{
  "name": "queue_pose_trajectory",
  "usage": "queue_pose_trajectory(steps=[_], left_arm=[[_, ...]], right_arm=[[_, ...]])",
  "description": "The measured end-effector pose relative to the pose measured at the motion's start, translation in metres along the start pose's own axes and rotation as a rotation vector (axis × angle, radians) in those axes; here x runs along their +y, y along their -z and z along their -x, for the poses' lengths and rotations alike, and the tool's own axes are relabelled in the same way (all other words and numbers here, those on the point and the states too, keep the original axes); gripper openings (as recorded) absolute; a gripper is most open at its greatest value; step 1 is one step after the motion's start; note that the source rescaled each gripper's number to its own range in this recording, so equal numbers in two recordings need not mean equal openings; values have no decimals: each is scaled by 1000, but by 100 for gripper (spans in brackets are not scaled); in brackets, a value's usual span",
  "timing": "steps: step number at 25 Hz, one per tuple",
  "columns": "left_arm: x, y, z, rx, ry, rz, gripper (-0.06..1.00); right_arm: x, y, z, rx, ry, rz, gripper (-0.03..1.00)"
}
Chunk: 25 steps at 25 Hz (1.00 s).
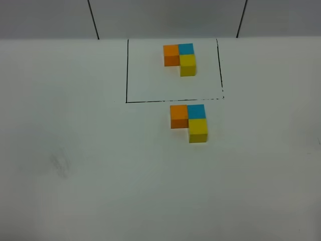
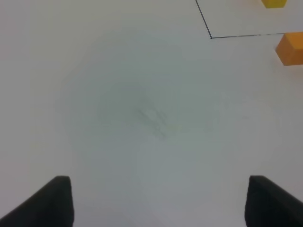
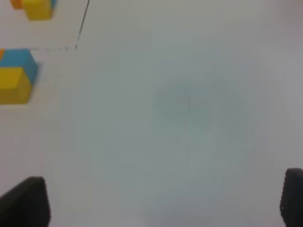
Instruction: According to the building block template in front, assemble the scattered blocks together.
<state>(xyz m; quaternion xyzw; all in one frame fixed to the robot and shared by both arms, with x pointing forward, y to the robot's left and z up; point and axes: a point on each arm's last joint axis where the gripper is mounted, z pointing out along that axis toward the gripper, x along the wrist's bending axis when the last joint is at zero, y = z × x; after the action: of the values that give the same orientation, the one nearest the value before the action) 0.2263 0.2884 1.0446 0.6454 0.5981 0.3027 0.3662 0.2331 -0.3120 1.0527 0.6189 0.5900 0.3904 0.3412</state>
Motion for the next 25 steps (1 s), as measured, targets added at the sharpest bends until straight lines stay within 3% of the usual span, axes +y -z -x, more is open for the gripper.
queue_pose_trajectory(steps=[11, 17, 25], left_arm=[[0, 0, 0, 0, 0, 0, 71], [0, 0, 0, 0, 0, 0, 71], [0, 0, 0, 0, 0, 0, 71]], right_arm=[[0, 0, 0, 1, -3, 10, 90], [-1, 1, -1, -69, -40, 15, 87], [-1, 1, -1, -70, -41, 15, 85]])
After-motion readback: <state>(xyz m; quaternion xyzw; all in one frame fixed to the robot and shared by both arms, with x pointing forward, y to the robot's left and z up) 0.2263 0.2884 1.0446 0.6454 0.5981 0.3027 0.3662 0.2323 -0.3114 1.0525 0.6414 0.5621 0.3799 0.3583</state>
